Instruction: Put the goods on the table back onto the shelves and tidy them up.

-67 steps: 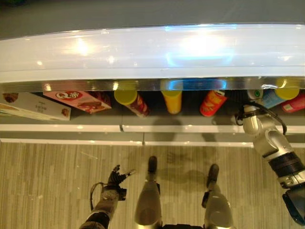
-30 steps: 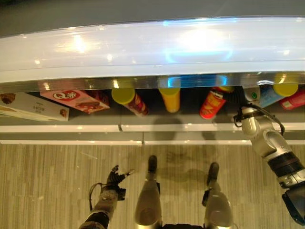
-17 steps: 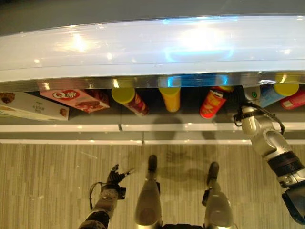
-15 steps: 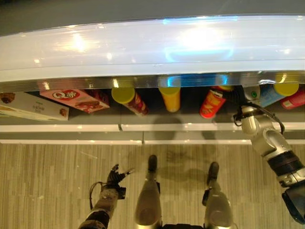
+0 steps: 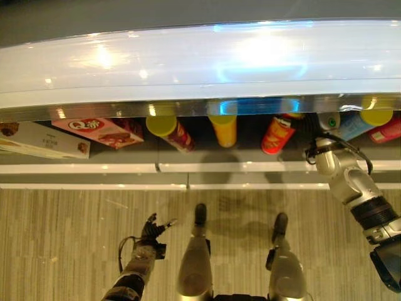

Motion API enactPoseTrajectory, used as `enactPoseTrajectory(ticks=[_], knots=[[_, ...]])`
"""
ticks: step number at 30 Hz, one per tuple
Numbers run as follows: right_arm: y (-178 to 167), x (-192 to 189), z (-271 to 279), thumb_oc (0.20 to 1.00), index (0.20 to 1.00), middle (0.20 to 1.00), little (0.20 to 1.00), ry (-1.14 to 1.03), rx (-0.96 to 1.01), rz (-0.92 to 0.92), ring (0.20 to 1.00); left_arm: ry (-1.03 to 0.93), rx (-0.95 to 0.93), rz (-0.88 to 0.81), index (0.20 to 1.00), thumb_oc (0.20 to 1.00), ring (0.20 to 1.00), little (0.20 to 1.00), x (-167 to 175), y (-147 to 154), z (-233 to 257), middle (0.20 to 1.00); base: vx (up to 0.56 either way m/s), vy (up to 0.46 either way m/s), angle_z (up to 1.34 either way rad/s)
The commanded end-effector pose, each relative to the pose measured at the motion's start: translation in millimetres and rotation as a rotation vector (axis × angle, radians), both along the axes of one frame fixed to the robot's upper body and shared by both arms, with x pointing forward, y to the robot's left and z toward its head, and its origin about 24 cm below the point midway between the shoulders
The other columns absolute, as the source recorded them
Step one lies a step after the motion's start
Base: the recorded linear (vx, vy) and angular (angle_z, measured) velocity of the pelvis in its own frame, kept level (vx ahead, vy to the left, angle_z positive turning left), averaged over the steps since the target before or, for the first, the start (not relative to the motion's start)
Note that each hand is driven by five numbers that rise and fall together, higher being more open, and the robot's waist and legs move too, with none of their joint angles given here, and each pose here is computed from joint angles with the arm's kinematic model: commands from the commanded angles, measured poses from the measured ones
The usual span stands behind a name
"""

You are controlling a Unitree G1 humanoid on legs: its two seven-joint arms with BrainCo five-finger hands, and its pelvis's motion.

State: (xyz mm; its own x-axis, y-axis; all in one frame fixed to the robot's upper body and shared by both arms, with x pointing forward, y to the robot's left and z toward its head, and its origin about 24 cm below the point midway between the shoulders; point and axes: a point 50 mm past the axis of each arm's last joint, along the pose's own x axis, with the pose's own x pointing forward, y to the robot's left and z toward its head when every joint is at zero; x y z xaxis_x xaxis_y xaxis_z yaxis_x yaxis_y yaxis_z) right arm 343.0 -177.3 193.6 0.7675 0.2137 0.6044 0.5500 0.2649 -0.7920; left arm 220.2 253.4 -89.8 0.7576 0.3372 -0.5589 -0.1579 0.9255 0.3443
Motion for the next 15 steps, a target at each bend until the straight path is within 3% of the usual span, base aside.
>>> enactPoseTrajectory(ticks=[1,14,15], knots=[[6.6,-1.0,30.7,0.2,0.2,0.2,0.2,-0.112,-0.007,0.042,0.2,0.037,0.036,0.054,1.0,1.0,1.0,1.0,-8.7,14.6,-2.9,1.0,0.0,0.0,0.0],[3.3,-0.6,27.7,0.2,0.2,0.2,0.2,-0.096,-0.013,0.035,0.2,0.042,0.037,0.059,1.0,1.0,1.0,1.0,-8.5,15.5,-3.0,1.0,0.0,-0.003,-0.02],[2.9,-0.9,25.7,1.0,1.0,1.0,1.0,-0.091,-0.005,0.032,1.0,0.043,0.037,0.061,1.0,1.0,1.0,1.0,-9.0,15.5,-3.3,1.0,0.0,0.0,0.0]])
